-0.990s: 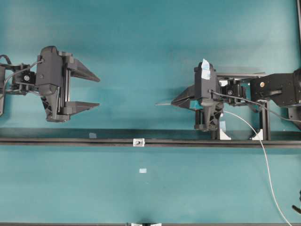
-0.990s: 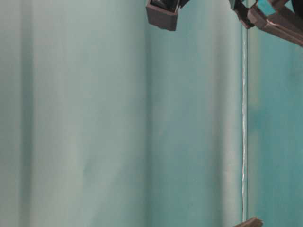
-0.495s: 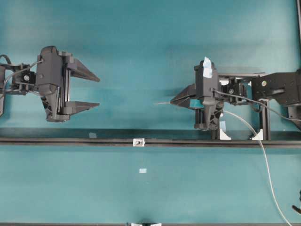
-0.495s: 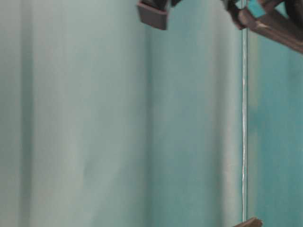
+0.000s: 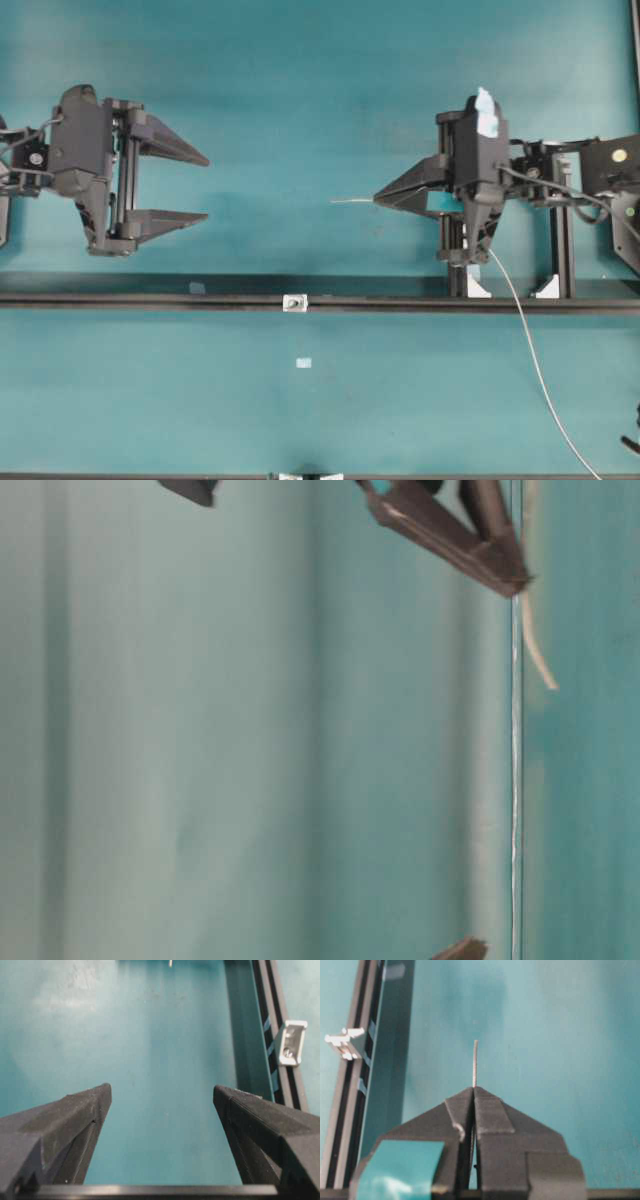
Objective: Insert the wire through the hole in the metal fitting marked with a red label. (retake)
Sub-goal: 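Lift the wire with the right gripper and pull it off the fixture, then carry the wire tip with the right gripper to the bracket hole, then push the wire tip leftward through the bracket hole with the right gripper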
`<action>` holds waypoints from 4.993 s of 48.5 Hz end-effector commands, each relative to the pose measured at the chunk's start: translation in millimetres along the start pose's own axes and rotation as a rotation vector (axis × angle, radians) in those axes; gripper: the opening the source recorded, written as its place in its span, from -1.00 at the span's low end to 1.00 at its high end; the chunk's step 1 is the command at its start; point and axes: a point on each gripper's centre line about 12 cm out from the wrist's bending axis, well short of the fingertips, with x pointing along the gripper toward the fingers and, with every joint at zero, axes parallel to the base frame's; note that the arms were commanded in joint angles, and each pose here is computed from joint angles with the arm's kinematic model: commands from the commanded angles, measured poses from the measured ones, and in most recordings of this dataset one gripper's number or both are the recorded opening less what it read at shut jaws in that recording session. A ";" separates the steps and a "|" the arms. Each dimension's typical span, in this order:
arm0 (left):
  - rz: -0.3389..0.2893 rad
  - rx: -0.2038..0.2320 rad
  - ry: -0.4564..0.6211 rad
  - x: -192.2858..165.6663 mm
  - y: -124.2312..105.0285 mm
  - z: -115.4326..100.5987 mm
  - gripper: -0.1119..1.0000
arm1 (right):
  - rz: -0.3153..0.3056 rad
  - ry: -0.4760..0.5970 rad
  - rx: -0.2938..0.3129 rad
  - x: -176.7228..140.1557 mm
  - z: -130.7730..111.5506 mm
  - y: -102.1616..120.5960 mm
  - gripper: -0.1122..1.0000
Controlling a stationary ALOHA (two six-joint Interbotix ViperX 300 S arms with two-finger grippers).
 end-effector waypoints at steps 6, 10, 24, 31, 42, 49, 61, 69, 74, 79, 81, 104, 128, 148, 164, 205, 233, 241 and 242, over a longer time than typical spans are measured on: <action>0.002 -0.012 -0.032 -3.8 0.2 13.4 0.25 | 0.008 -0.045 -0.002 -5.8 13.3 2.0 -0.76; 0.003 -0.015 -0.026 -3.4 0.6 11.9 0.25 | 0.006 -0.038 0.002 -5.2 10.1 1.2 -0.76; -0.021 -0.035 -0.013 0.0 -6.6 6.2 0.25 | 0.025 -0.068 0.006 -7.0 4.4 5.1 -0.76; -0.053 -0.031 -0.034 1.3 -16.2 1.7 0.25 | 0.058 -0.103 0.012 -9.7 -3.5 13.3 -0.76; -0.090 -0.021 -0.141 3.8 -26.3 -4.5 0.25 | 0.076 -0.138 0.059 -7.0 -22.8 20.9 -0.76; -0.096 -0.024 -0.165 11.0 -29.5 -15.9 0.25 | 0.070 -0.141 0.071 0.9 -34.0 26.2 -0.76; -0.106 -0.017 -0.189 26.5 -34.6 -30.7 0.25 | 0.022 -0.167 0.042 12.2 -44.3 35.2 -0.76; -0.111 -0.015 -0.218 29.0 -36.2 -35.7 0.25 | 0.009 -0.190 0.026 14.9 -49.5 48.6 -0.76; -0.124 -0.011 -0.231 31.1 -40.1 -36.6 0.25 | 0.003 -0.200 0.035 15.2 -54.8 54.8 -0.76; -0.135 -0.010 -0.228 33.9 -44.4 -41.3 0.25 | -0.002 -0.218 0.043 16.2 -60.4 61.2 -0.76; -0.132 -0.012 -0.226 35.0 -44.9 -43.7 0.25 | -0.004 -0.227 0.044 16.9 -63.5 64.5 -0.76; -0.167 -0.031 -0.242 57.2 -60.6 -63.5 0.25 | 0.007 -0.233 0.037 30.7 -75.9 85.6 -0.76; -0.206 -0.036 -0.272 73.6 -75.8 -73.9 0.25 | 0.004 -0.260 0.042 31.7 -87.6 99.1 -0.76; -0.251 -0.055 -0.293 74.7 -90.1 -67.8 0.25 | -0.004 -0.262 0.034 39.9 -95.1 103.9 -0.76; -0.261 -0.064 -0.306 78.4 -94.5 -64.2 0.25 | 0.001 -0.273 0.031 39.3 -94.5 105.9 -0.76; -0.260 -0.075 -0.282 82.1 -94.6 -70.9 0.25 | 0.002 -0.271 0.024 42.3 -98.0 108.1 -0.76; -0.260 -0.075 -0.280 82.6 -94.8 -71.1 0.25 | 0.003 -0.278 0.025 42.3 -96.9 108.4 -0.76; -0.260 -0.075 -0.282 82.9 -94.9 -70.7 0.25 | 0.002 -0.283 0.025 42.1 -96.4 108.4 -0.76; -0.262 -0.075 -0.282 82.8 -95.4 -70.8 0.25 | 0.002 -0.283 0.025 42.1 -96.4 108.4 -0.76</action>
